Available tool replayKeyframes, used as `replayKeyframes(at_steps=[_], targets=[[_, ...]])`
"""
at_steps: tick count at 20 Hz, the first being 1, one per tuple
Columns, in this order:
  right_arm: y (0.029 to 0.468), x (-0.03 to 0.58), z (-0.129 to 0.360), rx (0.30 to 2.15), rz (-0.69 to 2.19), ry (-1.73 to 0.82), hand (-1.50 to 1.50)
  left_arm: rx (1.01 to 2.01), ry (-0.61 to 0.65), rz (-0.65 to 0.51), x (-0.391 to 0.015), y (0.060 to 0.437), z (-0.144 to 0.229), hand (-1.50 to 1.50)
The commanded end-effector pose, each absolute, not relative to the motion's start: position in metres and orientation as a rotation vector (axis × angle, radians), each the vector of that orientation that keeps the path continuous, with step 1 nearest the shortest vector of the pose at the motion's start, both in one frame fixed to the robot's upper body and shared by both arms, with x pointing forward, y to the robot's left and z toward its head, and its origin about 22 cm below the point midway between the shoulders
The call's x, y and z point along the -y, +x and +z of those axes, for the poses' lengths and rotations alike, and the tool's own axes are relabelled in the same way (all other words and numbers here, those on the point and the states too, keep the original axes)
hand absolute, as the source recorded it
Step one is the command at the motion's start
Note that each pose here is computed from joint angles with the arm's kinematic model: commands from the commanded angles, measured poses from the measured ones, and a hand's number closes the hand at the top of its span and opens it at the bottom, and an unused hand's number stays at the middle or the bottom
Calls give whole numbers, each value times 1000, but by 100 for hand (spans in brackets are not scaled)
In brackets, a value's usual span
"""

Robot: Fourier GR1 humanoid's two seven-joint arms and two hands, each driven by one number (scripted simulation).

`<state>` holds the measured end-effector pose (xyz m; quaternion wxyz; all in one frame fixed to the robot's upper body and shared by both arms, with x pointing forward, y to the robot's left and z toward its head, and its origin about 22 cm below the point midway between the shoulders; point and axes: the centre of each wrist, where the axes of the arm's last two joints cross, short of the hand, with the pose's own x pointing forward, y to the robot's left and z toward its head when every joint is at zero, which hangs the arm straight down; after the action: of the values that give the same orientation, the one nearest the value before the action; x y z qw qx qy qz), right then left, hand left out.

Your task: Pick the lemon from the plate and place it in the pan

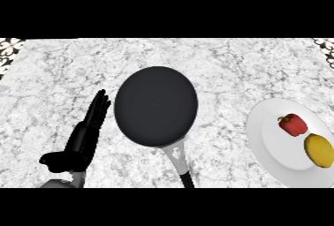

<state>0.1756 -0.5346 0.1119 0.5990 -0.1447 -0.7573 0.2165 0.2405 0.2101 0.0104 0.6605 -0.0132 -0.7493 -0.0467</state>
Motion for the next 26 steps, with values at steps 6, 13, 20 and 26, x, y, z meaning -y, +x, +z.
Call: replayKeyframes(at_steps=[6,13,20,26], targets=[[201,523,150,1512,876,-391,-150,1693,-68,-113,-193,241,4,0],[214,483,112,1264,1220,-431,-150,1706,-60,-138,-203,246,5,0],[226,447,91,1116,1306,-496,-150,1711,-43,-124,-202,244,17,0],[226,465,78,1096,1276,-485,-150,1682,-63,-130,-203,226,14,0]])
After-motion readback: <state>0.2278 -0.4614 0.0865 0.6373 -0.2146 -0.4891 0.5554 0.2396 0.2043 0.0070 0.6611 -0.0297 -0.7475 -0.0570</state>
